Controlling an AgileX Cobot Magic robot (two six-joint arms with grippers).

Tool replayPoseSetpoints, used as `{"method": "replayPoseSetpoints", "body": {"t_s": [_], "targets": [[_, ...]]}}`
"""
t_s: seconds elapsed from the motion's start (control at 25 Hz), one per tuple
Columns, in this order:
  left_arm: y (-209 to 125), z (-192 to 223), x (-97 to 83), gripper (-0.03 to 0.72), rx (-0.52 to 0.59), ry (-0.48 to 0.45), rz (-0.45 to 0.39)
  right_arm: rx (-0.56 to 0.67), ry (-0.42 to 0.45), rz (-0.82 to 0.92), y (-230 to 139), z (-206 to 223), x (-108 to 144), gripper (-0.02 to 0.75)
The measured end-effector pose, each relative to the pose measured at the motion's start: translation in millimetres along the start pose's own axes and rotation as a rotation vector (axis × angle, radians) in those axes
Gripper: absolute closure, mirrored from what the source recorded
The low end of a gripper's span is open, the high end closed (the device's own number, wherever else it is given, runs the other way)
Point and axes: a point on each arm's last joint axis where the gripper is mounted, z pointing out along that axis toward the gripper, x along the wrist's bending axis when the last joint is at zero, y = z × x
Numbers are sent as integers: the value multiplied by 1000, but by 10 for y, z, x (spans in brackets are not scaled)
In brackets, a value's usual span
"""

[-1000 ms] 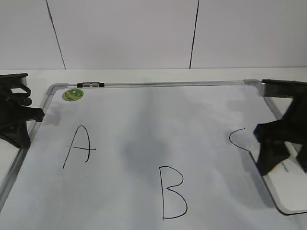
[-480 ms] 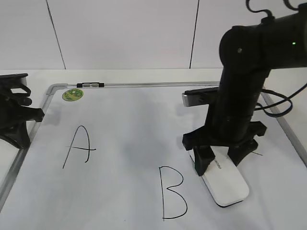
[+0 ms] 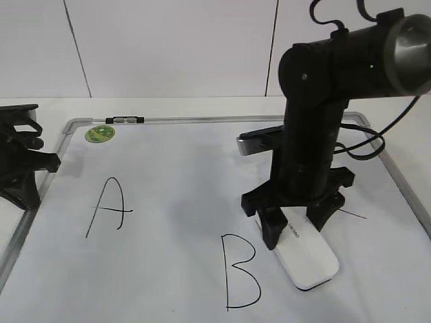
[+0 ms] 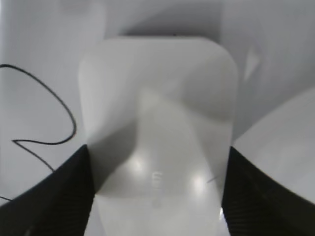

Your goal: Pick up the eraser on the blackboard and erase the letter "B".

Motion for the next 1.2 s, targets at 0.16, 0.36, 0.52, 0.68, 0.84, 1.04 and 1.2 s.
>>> {"method": "replayPoseSetpoints", "body": {"t_s": [0.16, 0.36, 0.52, 0.68, 0.84, 1.04, 1.2], "targets": [[0, -3, -1, 671, 2, 0, 0, -34, 13, -83, -30, 36, 349, 200], [-7, -4, 8, 671, 11, 3, 1, -70, 35, -197, -146, 82, 829, 200], [-7, -4, 13, 671, 11, 8, 5, -86, 33, -299, -287, 133, 1183, 200], [-11, -4, 14, 671, 15, 10, 6, -94, 35, -339, -356, 149, 1324, 200], [-12, -4, 14, 671, 16, 10, 6, -93, 36, -322, -330, 153, 1284, 200], [-12, -4, 14, 671, 16, 10, 6, -85, 89, -203, -212, 121, 1081, 200], [-12, -4, 14, 671, 16, 10, 6, -108, 96, -70, -5, 67, 634, 200]]}}
